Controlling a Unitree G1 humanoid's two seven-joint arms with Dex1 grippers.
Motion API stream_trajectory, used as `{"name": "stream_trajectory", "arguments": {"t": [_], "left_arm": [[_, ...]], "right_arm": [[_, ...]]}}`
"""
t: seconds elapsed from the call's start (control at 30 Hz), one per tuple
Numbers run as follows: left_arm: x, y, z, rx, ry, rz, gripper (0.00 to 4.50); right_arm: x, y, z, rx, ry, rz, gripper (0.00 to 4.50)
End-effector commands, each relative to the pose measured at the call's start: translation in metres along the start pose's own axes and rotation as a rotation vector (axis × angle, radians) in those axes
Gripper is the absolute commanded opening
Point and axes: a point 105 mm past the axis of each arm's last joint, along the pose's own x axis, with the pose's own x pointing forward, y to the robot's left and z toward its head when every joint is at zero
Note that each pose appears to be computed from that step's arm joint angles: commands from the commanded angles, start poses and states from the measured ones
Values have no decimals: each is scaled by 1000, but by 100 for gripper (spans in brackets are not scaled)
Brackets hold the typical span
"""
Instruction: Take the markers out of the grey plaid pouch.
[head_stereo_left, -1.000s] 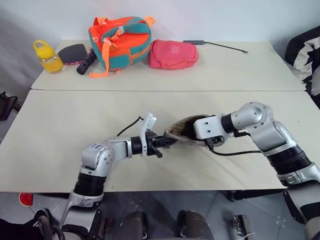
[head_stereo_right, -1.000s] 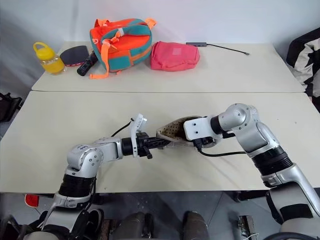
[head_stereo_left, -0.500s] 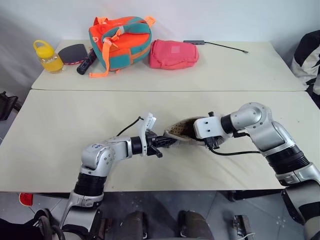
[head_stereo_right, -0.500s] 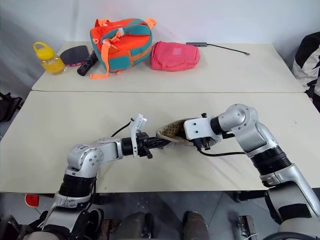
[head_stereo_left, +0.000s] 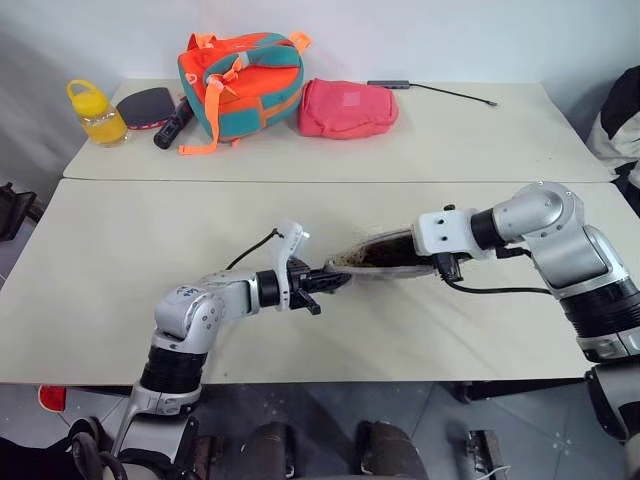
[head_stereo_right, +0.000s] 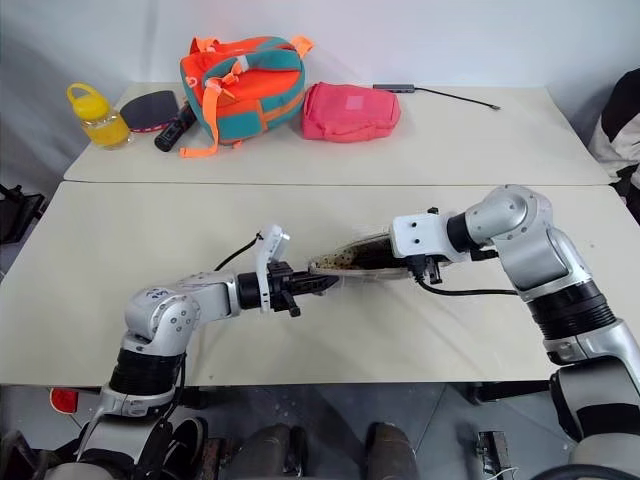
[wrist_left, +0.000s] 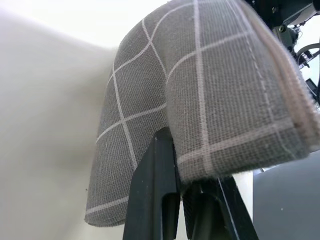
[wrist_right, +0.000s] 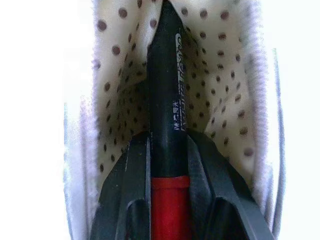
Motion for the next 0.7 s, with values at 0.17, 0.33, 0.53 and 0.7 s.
{"name": "stream_trajectory", "arguments": {"t": [0.17, 0.33, 0.53, 0.7], "left_arm": [[-4, 7, 15, 44, -62, 47, 0], [-11, 17, 25, 122, -68, 98, 0], [-18, 16, 27, 134, -66, 93, 0], [-21, 14, 21, 120, -59, 88, 0]], "right_arm": [[-23, 4, 33, 69, -184, 11, 58], [-34, -4, 46, 72, -249, -30, 58], [-57, -37, 59, 57, -333, -218, 58], [-81, -71, 24, 29, -169, -444, 58]]}}
